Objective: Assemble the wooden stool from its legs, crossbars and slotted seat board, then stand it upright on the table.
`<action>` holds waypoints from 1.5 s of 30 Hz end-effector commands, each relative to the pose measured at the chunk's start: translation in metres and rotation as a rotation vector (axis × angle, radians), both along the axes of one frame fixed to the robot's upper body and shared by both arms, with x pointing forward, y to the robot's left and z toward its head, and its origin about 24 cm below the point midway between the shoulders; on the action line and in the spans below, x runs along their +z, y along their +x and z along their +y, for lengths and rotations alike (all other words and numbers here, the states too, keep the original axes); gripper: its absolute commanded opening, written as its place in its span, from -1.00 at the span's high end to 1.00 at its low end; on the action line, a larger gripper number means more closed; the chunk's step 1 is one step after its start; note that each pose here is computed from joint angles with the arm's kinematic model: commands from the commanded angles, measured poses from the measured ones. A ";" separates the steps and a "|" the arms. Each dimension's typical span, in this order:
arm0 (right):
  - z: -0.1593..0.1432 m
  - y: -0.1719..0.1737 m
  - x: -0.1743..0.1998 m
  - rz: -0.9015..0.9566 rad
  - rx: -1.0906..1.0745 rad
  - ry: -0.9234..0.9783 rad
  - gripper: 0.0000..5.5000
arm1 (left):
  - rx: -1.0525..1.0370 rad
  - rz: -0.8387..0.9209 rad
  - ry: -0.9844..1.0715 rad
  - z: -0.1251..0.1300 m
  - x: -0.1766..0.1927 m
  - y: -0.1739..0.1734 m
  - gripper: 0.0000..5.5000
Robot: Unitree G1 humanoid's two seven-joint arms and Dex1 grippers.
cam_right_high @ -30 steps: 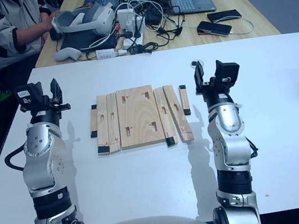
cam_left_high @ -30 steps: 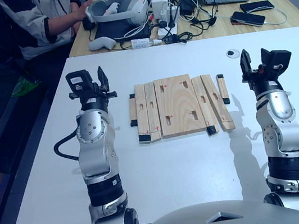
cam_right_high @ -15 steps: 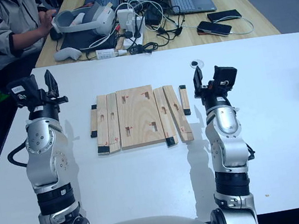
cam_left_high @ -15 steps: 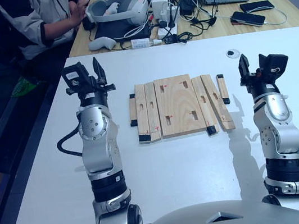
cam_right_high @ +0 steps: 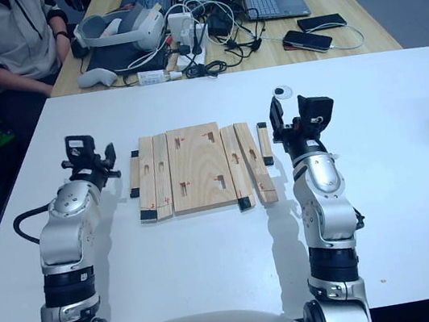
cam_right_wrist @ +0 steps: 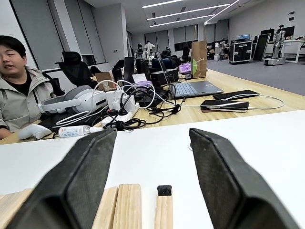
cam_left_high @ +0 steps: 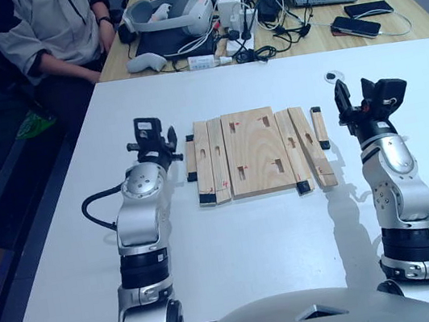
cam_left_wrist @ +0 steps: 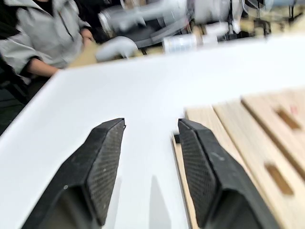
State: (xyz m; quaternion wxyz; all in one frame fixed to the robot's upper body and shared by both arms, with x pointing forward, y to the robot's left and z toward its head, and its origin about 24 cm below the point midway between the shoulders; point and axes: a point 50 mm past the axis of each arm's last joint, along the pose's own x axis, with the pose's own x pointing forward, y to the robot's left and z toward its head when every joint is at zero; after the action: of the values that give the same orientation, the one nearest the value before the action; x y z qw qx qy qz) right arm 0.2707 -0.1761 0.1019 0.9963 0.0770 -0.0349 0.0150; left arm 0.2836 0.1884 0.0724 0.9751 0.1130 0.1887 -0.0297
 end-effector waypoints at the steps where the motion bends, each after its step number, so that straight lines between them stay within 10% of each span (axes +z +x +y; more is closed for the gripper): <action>1: -0.001 0.001 0.001 0.011 0.015 -0.011 -0.03 | -0.033 0.116 0.055 0.005 -0.008 -0.004 0.24; 45: -0.010 0.017 0.012 0.000 0.021 -0.105 -0.03 | -0.178 0.252 0.118 -0.002 -0.023 0.016 0.24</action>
State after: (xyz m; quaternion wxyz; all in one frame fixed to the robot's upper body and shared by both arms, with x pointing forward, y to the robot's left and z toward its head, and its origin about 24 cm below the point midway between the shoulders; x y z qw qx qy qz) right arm 0.2856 -0.1839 0.1114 0.9986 0.0306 -0.0335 0.0281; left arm 0.2973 0.1861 0.0467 0.9279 0.1741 0.3057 -0.1234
